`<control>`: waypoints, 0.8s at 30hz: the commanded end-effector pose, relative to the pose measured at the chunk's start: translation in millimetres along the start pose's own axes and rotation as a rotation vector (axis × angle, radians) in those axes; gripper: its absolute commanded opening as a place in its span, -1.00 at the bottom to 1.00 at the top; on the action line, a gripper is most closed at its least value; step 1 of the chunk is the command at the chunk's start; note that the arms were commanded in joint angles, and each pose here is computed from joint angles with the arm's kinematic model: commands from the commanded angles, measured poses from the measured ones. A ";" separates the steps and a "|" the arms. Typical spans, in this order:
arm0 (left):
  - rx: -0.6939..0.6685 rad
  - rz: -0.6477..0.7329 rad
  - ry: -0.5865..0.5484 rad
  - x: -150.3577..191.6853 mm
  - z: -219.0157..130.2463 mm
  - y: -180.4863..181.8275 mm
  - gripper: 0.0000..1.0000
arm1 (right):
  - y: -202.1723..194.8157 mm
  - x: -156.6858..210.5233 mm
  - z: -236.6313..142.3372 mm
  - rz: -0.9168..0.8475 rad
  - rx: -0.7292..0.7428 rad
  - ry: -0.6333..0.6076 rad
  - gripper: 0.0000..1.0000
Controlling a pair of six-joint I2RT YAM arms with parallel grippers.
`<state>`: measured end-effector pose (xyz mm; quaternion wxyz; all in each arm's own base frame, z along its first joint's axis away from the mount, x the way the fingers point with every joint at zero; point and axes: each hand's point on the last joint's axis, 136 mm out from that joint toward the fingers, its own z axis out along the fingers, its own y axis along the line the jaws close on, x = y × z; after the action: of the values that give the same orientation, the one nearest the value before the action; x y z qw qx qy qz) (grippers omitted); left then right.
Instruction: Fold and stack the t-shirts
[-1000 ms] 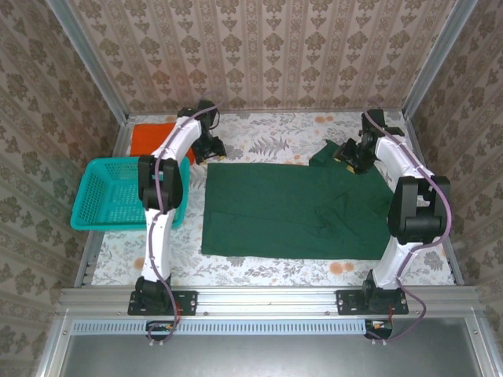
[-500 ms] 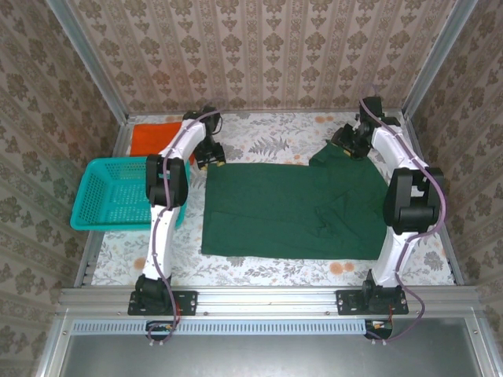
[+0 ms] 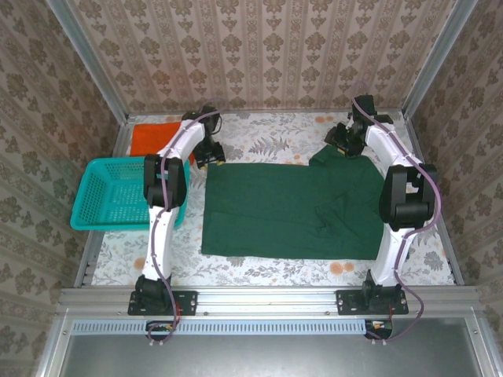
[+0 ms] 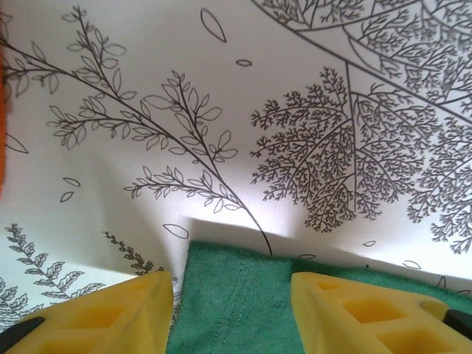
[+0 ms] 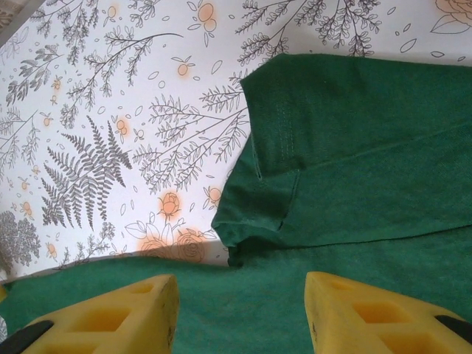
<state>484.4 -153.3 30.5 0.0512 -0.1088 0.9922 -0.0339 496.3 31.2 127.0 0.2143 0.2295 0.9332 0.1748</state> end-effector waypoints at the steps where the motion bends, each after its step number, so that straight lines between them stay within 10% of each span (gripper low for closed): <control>1: 0.011 -0.021 -0.038 -10.6 -17.1 -0.2 0.08 | -2.2 2.8 4.1 -0.013 0.020 0.021 0.00; 24: -0.016 0.016 0.058 9.5 18.0 1.4 -0.23 | -5.3 0.0 17.5 0.014 0.056 0.049 0.02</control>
<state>488.7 -156.6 26.1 0.0499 -0.1079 0.9922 -0.0385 500.6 31.9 112.7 0.1909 0.2336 0.9384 0.1682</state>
